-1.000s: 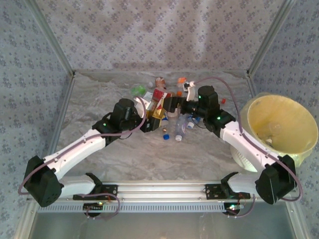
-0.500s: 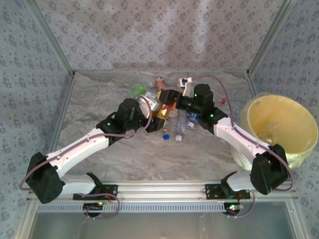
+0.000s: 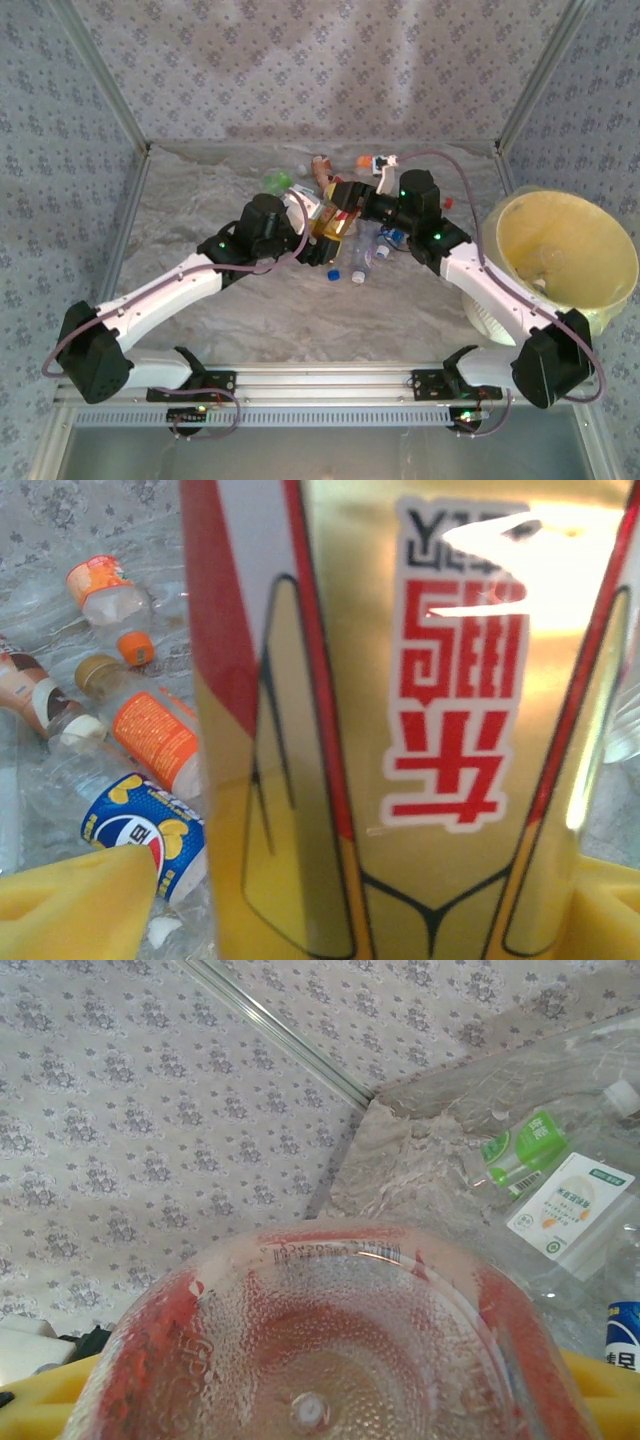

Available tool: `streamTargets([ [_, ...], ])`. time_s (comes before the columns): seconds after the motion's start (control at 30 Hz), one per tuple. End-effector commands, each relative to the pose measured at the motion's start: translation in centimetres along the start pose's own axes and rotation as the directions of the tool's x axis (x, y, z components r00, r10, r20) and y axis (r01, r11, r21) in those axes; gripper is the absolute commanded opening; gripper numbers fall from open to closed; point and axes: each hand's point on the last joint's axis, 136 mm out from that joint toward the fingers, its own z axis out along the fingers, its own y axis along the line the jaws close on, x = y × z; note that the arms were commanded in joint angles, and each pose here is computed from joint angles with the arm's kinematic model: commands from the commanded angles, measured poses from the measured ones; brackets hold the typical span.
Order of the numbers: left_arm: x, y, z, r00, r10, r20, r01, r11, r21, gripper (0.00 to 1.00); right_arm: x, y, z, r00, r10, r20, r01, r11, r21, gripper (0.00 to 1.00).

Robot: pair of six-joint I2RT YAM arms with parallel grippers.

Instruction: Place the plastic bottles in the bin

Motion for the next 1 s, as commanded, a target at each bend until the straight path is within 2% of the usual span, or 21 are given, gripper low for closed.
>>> streamTargets([
  [0.0,-1.6,0.2,-0.6,0.999,-0.004,0.036,0.004,1.000,-0.010,0.97,-2.0,-0.6,-2.4,0.997,-0.064,0.039,0.060,0.994,0.087,0.52],
  [0.17,-3.1,-0.2,-2.2,0.990,-0.013,0.141,0.013,1.000,0.001,0.98,-4.3,-1.1,-6.6,0.980,-0.191,0.058,0.170,0.950,0.260,0.49],
  [0.37,-3.8,3.5,-4.2,0.968,-0.046,0.247,0.098,0.974,-0.203,0.98,-7.8,-0.2,-13.7,0.926,-0.372,0.068,0.292,0.818,0.496,0.47],
  [0.57,-3.5,6.5,-5.4,0.943,-0.092,0.319,0.195,0.930,-0.310,0.98,-10.6,0.0,-21.0,0.876,-0.482,-0.020,0.348,0.603,0.718,0.43],
  [0.77,-2.9,7.9,-5.2,0.932,-0.136,0.336,0.255,0.906,-0.339,0.98,-14.2,-0.1,-28.0,0.838,-0.546,0.029,0.234,0.406,0.883,0.43],
  [0.83,-2.8,8.0,-5.0,0.935,-0.142,0.326,0.256,0.904,-0.341,0.98,-15.2,-0.5,-31.1,0.826,-0.562,0.034,0.160,0.292,0.943,0.43],
  [0.9,-2.8,8.1,-4.9,0.937,-0.147,0.317,0.259,0.901,-0.348,0.98,-15.8,-0.8,-34.8,0.815,-0.579,0.025,0.074,0.148,0.986,0.41],
  [0.97,-2.8,8.3,-4.9,0.937,-0.153,0.314,0.265,0.898,-0.352,0.98,-15.9,-0.8,-37.4,0.806,-0.591,0.025,0.011,0.056,0.998,0.40],
])
